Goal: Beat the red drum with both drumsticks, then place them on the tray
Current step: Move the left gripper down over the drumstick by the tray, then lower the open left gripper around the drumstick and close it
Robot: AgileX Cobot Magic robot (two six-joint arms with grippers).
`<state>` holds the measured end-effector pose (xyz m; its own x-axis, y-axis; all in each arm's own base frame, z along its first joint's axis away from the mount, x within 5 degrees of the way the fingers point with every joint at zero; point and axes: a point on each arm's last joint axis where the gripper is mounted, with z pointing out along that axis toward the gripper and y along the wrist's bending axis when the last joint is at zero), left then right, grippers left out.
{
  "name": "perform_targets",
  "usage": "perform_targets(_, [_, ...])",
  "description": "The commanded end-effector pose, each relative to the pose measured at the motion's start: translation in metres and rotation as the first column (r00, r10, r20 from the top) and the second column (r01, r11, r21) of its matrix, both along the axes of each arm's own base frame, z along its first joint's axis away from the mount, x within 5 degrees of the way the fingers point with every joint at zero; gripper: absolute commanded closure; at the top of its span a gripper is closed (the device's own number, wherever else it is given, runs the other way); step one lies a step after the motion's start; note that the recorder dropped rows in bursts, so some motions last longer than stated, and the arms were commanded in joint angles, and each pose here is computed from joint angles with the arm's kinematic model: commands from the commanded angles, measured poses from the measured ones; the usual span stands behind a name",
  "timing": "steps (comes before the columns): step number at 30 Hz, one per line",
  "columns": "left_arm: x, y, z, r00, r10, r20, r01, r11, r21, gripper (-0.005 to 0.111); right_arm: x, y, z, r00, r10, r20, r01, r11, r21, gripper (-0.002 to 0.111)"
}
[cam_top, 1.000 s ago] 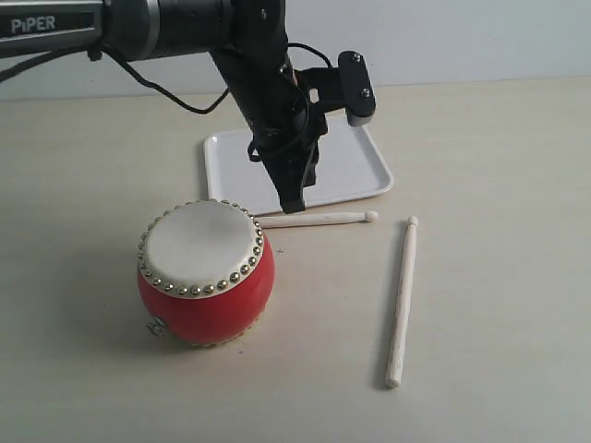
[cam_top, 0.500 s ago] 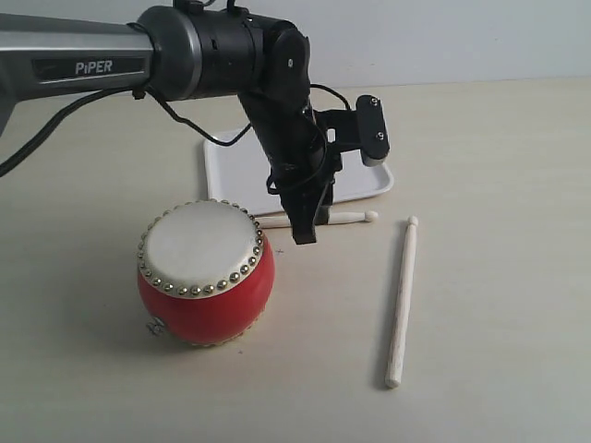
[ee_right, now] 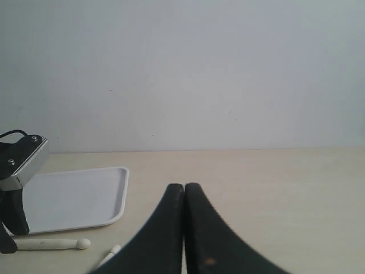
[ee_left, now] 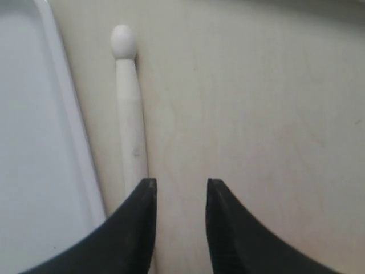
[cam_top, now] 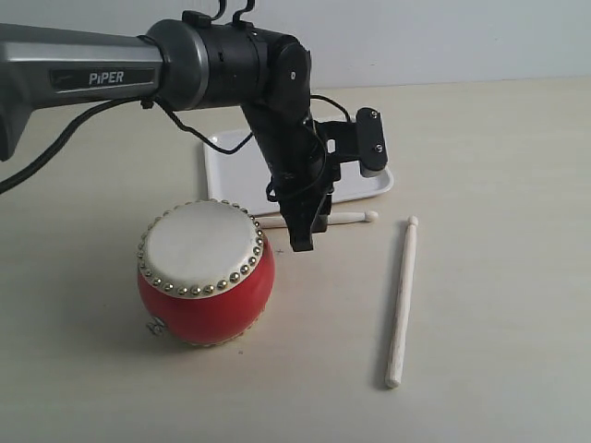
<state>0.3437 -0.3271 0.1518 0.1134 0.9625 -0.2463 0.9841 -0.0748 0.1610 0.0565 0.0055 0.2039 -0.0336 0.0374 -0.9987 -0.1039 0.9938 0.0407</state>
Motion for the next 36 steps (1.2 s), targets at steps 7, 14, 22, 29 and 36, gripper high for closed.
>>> perform_targets(7, [0.004, 0.000, -0.007, 1.000, 0.009, 0.009, -0.009, 1.000, 0.001, 0.076, 0.000, 0.000, 0.000, 1.000, -0.006, 0.010, 0.006, 1.000, -0.002, 0.108])
perform_targets(14, [0.014, 0.007, -0.020, 0.997, 0.076, 0.033, -0.077, 0.996, 0.034, 0.060, 0.000, 0.000, 0.000, 1.000, -0.006, 0.010, 0.006, 1.000, -0.002, 0.108])
perform_targets(22, [0.017, 0.008, -0.022, 0.996, 0.081, 0.042, -0.083, 0.996, 0.026, 0.060, 0.000, 0.000, 0.000, 1.000, -0.006, 0.010, 0.006, 1.000, -0.002, 0.108])
perform_targets(29, [0.017, 0.008, -0.023, 0.996, 0.086, 0.035, -0.087, 0.996, 0.017, 0.061, 0.000, 0.000, 0.000, 1.000, -0.006, 0.010, 0.006, 1.000, -0.002, 0.108])
perform_targets(36, [0.017, 0.008, -0.023, 0.996, 0.084, 0.032, -0.085, 0.996, 0.019, 0.061, 0.000, 0.000, 0.000, 1.000, -0.006, 0.010, 0.006, 1.000, -0.002, 0.108])
